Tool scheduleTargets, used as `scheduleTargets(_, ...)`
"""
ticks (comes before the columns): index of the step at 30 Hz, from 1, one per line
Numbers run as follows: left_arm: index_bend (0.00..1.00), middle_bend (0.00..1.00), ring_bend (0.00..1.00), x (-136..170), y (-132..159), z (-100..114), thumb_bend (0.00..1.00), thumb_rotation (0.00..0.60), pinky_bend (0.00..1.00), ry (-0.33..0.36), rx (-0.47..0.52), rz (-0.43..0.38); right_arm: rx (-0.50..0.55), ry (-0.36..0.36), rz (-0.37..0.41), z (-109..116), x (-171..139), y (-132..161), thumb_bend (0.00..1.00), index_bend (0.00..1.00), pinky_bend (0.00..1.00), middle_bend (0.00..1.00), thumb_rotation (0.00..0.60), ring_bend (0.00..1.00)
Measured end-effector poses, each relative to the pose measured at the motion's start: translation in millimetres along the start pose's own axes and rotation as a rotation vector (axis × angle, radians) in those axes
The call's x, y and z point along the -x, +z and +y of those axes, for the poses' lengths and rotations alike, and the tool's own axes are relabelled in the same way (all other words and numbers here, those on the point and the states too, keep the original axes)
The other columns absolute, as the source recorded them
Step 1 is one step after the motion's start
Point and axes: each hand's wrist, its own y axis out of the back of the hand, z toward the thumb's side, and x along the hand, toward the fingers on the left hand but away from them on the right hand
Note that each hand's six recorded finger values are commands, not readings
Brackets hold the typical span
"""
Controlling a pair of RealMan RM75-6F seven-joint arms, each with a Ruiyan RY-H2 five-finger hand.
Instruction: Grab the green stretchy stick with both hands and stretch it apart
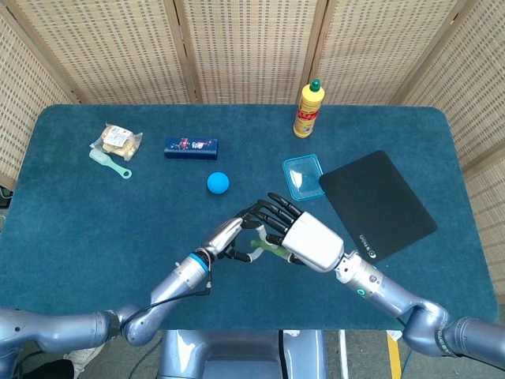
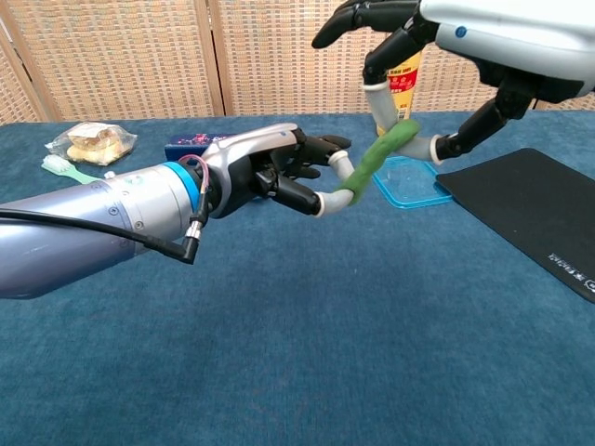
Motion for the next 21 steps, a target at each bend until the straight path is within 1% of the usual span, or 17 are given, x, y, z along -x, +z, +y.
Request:
scheduleTargets(10, 0.79, 0.0, 0.0, 9, -15, 27, 0.53, 0.6, 0.0, 0.052, 0.004, 0.034, -0.029, -0.053, -0.049, 17, -14, -13, 0.58, 0.85, 0.0, 0.2, 0.6, 0.0)
scheduleTargets(16, 0.79, 0.0, 0.0, 18, -30, 52, 0.53, 0.6, 0.0, 0.098, -0.002, 0.063, -0.046, -0.073, -0.079, 24, -20, -21, 0.58, 0.85, 0.0, 0.2, 0.6, 0.0)
scheduleTargets(21, 0.79, 0.0, 0.0, 30, -45, 77, 0.55, 0.6, 0.0, 0.142, -0.006, 0.095, -0.062, -0.077, -0.107, 27, -25, -29, 0.58, 0.85, 0.0, 0.2, 0.6, 0.0)
